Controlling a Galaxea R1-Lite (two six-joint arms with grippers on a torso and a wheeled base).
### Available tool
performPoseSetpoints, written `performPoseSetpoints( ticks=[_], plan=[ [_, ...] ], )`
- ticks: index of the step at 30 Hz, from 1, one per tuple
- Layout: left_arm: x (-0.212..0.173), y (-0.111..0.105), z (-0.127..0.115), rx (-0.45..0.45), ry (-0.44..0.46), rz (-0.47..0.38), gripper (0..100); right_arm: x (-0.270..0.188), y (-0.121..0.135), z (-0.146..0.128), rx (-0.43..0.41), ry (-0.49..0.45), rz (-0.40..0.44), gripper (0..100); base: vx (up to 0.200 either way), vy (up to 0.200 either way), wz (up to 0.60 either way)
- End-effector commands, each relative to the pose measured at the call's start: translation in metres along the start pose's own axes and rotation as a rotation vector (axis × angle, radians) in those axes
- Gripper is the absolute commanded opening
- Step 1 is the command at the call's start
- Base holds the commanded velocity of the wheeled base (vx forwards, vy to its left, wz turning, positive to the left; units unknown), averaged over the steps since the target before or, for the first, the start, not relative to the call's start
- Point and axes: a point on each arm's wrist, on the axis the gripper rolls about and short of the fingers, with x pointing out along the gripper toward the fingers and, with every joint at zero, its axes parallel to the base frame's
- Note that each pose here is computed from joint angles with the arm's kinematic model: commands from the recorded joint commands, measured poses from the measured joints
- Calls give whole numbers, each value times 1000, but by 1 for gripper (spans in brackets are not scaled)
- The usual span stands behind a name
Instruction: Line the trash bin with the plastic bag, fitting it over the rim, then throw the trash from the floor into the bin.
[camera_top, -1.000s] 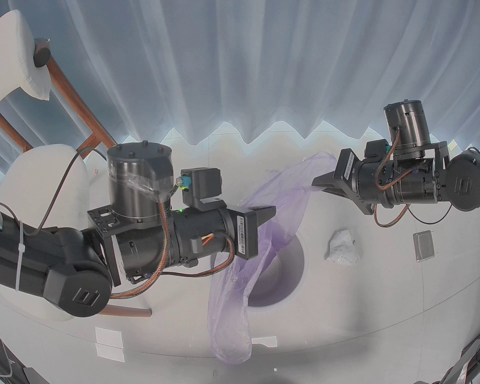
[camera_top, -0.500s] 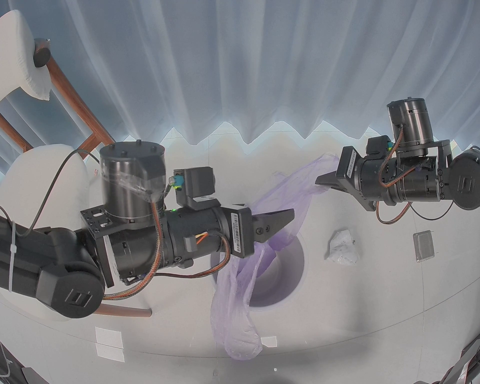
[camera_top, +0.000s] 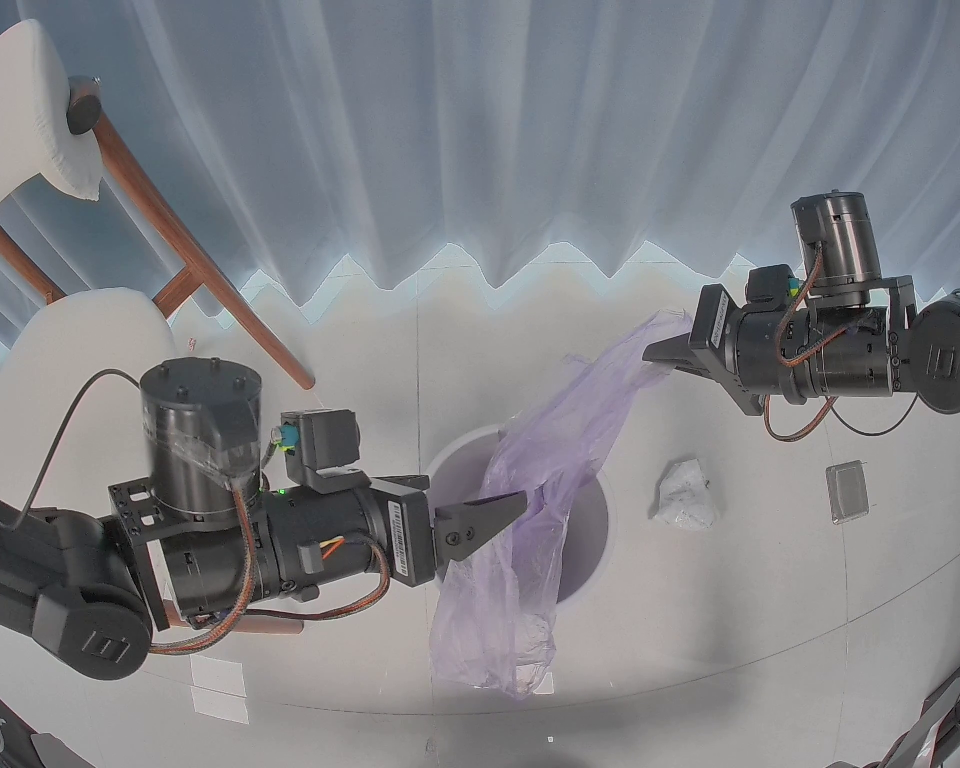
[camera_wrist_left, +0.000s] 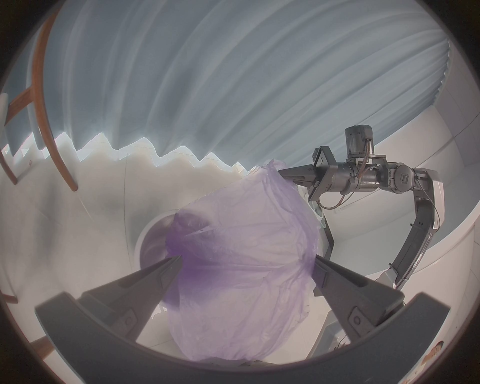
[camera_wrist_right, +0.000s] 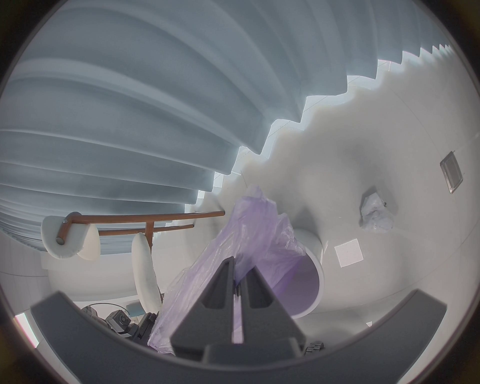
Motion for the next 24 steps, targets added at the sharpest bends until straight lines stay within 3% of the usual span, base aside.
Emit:
performPoseSetpoints(
  ticks=[1,6,7,16,22,24],
  plan=[
    [1,0,-2,2,8,-1,100,-2,1,1,-6,-6,3,0,0,0,0],
    [6,2,-6,4,27,3,100,-2,1,2,-6,-8,3,0,0,0,0],
    [7,2,-6,4,28,2,0,-3,1,1,-8,-8,5,0,0,0,0],
    [16,15,-7,-19,26,41,0,-13,8,6,-11,-33,31,0,0,0,0],
    [10,39,16,-50,-102,89,0,-48,10,20,-11,-2,148,0,0,0,0],
    [7,38,31,-104,-173,77,0,-56,3,21,-24,56,170,0,0,0,0]
  ],
)
